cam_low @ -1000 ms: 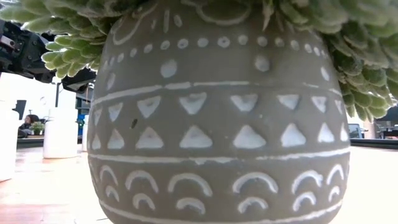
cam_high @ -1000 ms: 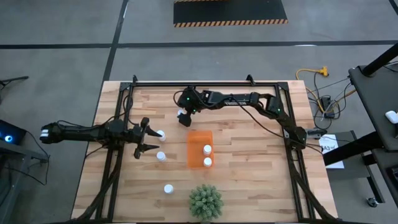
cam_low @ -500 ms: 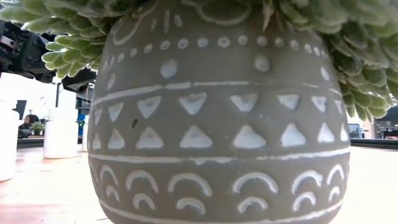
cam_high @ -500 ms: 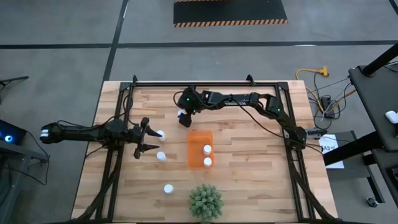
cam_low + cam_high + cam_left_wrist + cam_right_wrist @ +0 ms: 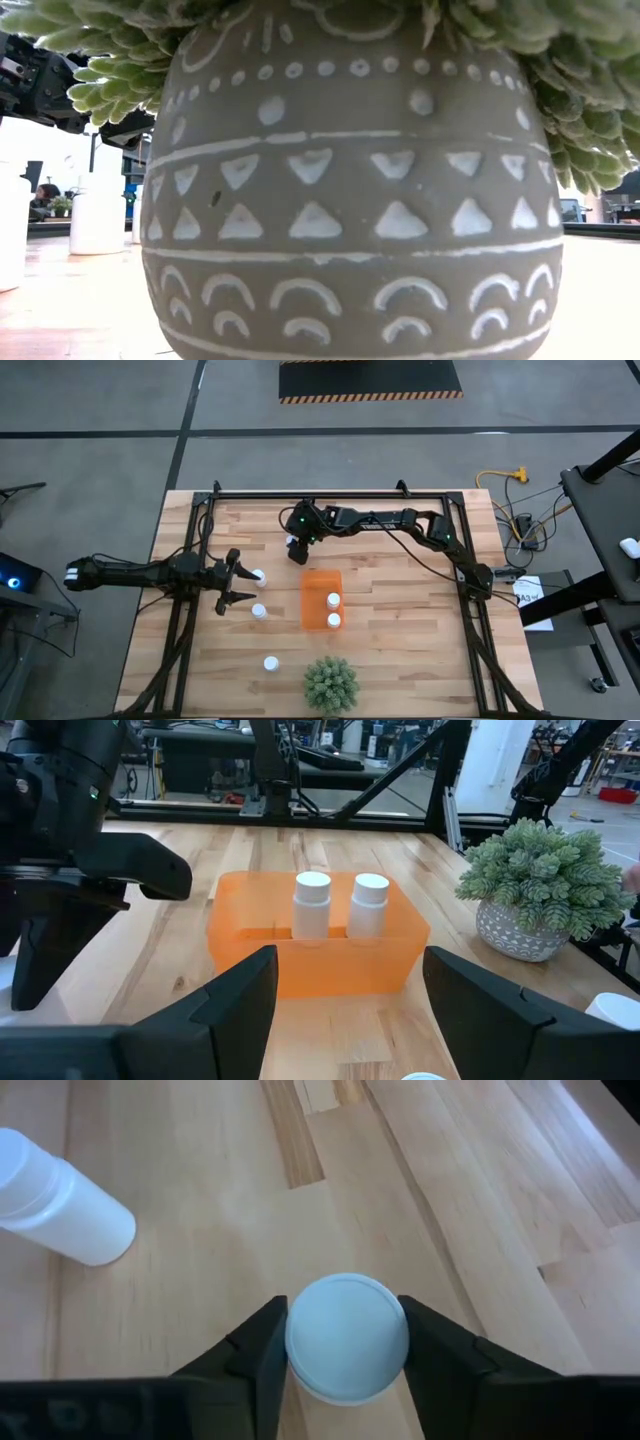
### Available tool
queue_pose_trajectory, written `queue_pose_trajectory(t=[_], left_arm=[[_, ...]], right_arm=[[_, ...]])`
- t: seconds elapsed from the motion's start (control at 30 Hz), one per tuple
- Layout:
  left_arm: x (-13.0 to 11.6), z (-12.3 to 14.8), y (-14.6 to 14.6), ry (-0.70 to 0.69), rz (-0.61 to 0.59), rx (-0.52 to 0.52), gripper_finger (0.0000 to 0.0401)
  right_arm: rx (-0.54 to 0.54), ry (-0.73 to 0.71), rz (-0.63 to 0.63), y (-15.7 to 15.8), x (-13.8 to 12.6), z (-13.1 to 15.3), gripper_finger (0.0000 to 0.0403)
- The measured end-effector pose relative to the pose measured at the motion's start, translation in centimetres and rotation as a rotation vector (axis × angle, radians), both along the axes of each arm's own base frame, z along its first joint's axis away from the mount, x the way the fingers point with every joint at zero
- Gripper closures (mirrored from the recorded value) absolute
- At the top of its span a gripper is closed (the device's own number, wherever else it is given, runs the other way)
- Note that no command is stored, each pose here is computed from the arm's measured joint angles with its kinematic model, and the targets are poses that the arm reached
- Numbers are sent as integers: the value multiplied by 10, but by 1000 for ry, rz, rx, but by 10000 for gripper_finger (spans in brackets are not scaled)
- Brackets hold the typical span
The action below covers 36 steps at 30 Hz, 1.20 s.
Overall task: Pick and place pill bottles into a basket
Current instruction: Put the white pill bottle into the orange bin
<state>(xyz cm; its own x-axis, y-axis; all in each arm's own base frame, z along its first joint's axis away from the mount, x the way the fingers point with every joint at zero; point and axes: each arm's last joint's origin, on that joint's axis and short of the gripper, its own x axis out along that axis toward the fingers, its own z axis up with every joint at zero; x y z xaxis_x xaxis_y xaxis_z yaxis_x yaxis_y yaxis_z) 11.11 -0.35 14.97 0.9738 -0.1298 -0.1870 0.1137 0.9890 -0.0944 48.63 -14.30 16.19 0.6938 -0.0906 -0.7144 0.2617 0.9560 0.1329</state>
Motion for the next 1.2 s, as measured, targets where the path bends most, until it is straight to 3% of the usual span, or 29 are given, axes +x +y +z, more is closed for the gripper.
queue_pose_trajectory(t=[0.4,0.83,1.2], left_arm=[[0,0,0,0,0,0,168],[0,0,0,0,0,0,168],[0,0,0,0,0,0,168]], right_arm=[[29,25,91,13,-2,7,255],[-26,-5,143,35,-15,60,255],[-35,4,185,58,-31,86,255]])
